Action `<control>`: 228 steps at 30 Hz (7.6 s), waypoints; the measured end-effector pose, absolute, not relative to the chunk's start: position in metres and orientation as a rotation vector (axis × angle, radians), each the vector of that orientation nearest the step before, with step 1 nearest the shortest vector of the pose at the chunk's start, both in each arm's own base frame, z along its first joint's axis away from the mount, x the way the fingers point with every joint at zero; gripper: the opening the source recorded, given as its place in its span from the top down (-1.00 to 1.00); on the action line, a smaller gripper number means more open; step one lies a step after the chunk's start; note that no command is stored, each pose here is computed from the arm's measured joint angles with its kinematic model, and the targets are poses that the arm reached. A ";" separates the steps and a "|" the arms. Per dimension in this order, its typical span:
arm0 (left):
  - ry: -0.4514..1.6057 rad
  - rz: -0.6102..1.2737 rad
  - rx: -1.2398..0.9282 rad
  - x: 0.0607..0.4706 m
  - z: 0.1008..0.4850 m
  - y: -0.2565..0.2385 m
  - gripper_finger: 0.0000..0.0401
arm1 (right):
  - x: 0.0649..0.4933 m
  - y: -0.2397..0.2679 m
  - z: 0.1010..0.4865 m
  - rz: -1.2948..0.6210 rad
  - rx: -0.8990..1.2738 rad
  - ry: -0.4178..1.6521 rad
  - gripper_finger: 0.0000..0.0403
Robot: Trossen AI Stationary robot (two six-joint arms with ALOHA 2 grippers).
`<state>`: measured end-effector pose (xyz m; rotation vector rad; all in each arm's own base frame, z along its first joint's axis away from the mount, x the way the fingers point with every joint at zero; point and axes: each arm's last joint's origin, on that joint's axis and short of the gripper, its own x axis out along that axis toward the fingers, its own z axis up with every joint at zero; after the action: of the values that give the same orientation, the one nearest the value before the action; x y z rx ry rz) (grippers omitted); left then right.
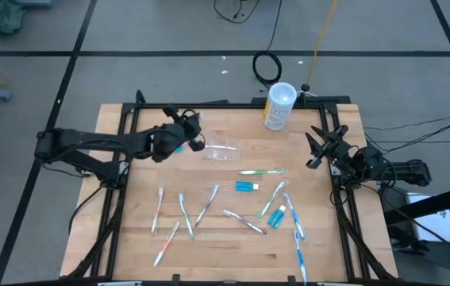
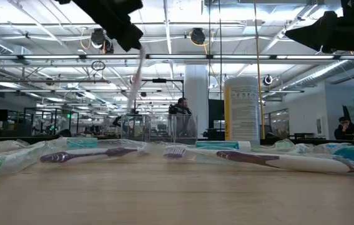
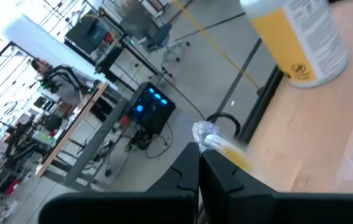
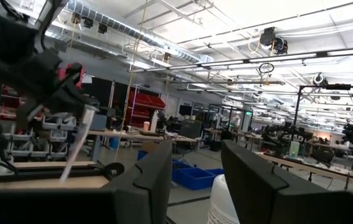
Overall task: Pick & Place toothbrushing station
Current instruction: Put the top right orange toothbrush into the transparent organizer, then put the top right green toothbrush into the transparent organizer
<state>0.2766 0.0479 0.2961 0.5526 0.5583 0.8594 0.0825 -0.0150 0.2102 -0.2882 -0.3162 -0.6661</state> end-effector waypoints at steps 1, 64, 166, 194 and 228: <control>0.566 0.861 0.553 0.278 0.294 0.049 1.00 | 0.083 -0.015 0.210 -0.666 -0.288 -0.315 0.36; 0.557 1.074 0.508 0.288 0.283 0.052 1.00 | 0.083 -0.015 0.210 -0.666 -0.289 -0.314 0.36; 0.599 0.887 -0.059 0.276 0.254 0.071 0.36 | 0.136 -0.011 0.112 -0.404 0.325 0.770 0.36; 0.601 0.886 -0.056 0.276 0.254 0.071 0.36 | 0.133 -0.013 0.102 -0.367 0.229 0.602 0.66; 0.602 0.886 -0.054 0.276 0.254 0.071 0.36 | 0.139 -0.013 0.112 -0.324 0.132 0.502 0.94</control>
<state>0.2759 0.0713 0.2537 -0.0541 0.6016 0.8857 0.1391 -0.0132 0.1119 0.1323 0.5018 -0.3236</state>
